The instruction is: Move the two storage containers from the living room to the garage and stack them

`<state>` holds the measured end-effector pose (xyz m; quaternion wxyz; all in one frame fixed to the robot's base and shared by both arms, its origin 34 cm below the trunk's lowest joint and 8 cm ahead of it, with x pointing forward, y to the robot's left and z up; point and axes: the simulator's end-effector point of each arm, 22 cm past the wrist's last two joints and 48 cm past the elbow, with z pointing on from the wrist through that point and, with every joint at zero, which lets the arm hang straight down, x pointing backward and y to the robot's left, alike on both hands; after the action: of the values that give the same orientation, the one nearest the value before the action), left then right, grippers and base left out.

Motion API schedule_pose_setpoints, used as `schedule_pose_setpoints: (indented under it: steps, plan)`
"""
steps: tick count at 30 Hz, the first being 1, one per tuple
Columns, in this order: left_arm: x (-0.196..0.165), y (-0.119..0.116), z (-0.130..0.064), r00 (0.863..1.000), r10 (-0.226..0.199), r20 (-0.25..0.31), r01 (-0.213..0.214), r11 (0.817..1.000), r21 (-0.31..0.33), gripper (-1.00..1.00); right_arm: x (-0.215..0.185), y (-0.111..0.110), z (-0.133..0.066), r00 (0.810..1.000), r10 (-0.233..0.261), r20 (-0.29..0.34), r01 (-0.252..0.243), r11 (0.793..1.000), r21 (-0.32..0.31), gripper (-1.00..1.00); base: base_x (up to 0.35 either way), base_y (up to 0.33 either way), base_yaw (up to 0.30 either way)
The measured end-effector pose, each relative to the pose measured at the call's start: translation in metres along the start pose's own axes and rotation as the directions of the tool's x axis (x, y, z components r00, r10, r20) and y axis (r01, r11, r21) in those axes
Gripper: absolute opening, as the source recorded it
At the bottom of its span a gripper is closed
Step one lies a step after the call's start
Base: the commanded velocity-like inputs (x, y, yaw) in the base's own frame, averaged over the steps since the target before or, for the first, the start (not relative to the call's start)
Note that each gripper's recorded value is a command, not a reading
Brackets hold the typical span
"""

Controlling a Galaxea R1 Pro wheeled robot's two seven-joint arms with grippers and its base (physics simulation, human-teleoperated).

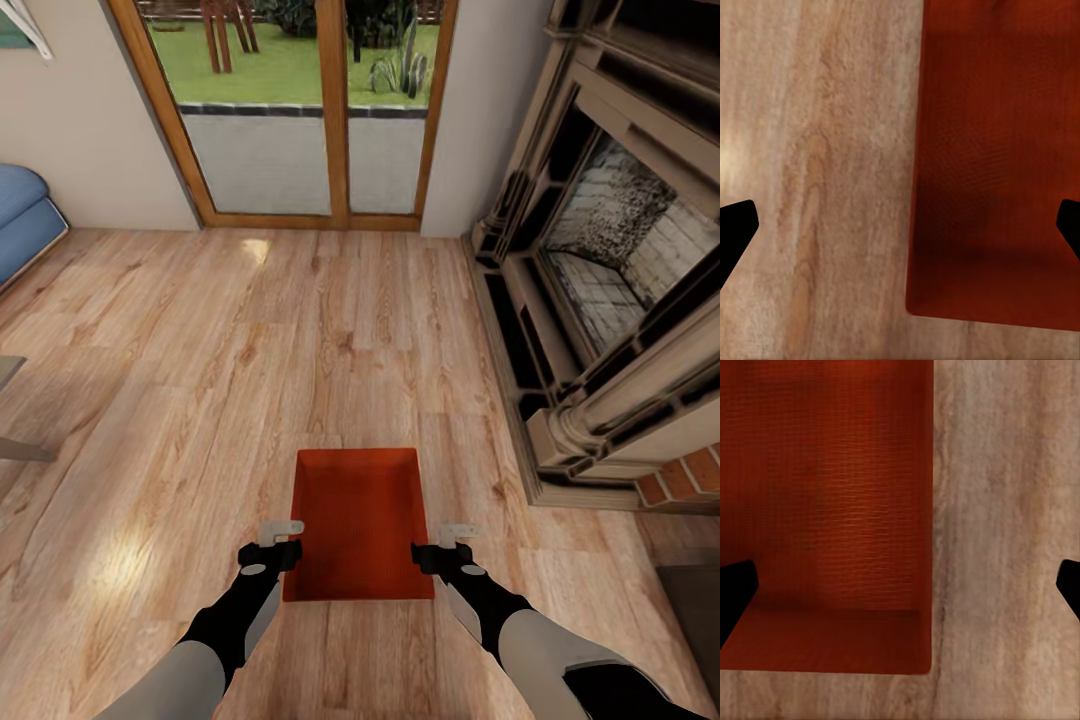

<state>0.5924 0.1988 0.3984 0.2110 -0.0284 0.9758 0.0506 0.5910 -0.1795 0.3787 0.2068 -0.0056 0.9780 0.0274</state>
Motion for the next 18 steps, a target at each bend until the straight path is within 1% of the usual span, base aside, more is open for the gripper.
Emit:
schedule_pose_setpoints:
  steps: [18]
  plan:
    - [0.017,-0.002,0.029,1.0,0.0,0.001,0.0,1.0,0.0,1.0,0.016,-0.003,0.029,1.0,0.0,0.001,0.0,1.0,0.002,1.0,0.0,0.0,0.0]
